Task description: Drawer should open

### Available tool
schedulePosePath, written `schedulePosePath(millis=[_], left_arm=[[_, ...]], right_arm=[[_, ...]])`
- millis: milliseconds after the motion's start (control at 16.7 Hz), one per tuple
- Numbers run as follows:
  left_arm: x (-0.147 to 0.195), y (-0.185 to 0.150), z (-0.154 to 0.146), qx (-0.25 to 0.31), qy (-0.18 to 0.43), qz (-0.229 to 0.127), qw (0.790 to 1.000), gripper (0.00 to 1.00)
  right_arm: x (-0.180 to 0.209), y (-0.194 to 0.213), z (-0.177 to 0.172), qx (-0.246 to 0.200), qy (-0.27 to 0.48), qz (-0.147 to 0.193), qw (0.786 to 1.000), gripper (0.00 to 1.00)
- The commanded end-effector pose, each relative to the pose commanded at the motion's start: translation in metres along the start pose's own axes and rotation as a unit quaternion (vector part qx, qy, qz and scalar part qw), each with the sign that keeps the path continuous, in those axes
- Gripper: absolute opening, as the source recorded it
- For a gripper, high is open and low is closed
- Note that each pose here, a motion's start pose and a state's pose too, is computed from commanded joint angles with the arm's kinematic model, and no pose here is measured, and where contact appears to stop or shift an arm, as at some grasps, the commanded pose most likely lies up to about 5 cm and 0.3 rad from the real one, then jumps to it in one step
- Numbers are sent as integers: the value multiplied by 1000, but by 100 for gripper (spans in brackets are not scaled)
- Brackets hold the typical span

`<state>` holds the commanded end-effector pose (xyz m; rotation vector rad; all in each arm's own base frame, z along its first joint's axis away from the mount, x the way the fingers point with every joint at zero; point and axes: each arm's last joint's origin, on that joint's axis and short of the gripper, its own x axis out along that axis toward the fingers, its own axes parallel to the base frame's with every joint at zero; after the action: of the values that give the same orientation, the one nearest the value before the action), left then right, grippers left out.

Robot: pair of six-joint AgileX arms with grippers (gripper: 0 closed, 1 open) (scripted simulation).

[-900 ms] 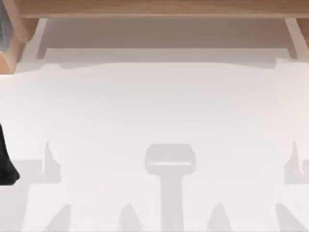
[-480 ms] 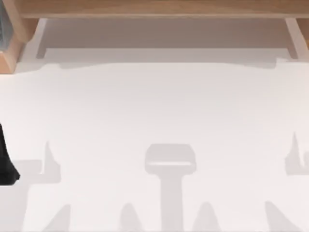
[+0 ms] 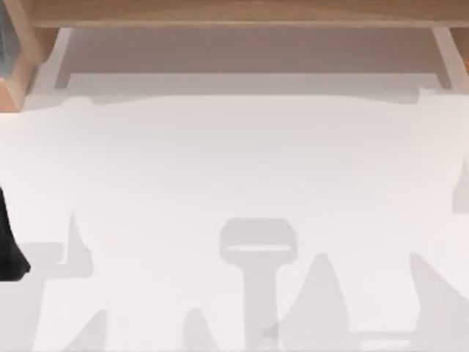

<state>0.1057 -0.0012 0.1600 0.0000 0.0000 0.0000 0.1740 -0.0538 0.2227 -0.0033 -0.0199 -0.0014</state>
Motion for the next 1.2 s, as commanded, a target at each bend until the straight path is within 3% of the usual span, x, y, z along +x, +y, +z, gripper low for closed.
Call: schedulePosePath(millis=[420,840,1020,1200], left_arm=[[0,0,0,0,0,0,1000,100],[0,0,0,0,0,0,1000,100],[0,0,0,0,0,0,1000,100],[0,0,0,0,0,0,1000,100]], right_arm=[[45,-58,-10,2,11,1,1000,100],[48,-63,-13,2,12,2,1000,100],[58,-68,-12,-33,7,2,999,100],[80,-81,-14,-114,3,1,993,100]])
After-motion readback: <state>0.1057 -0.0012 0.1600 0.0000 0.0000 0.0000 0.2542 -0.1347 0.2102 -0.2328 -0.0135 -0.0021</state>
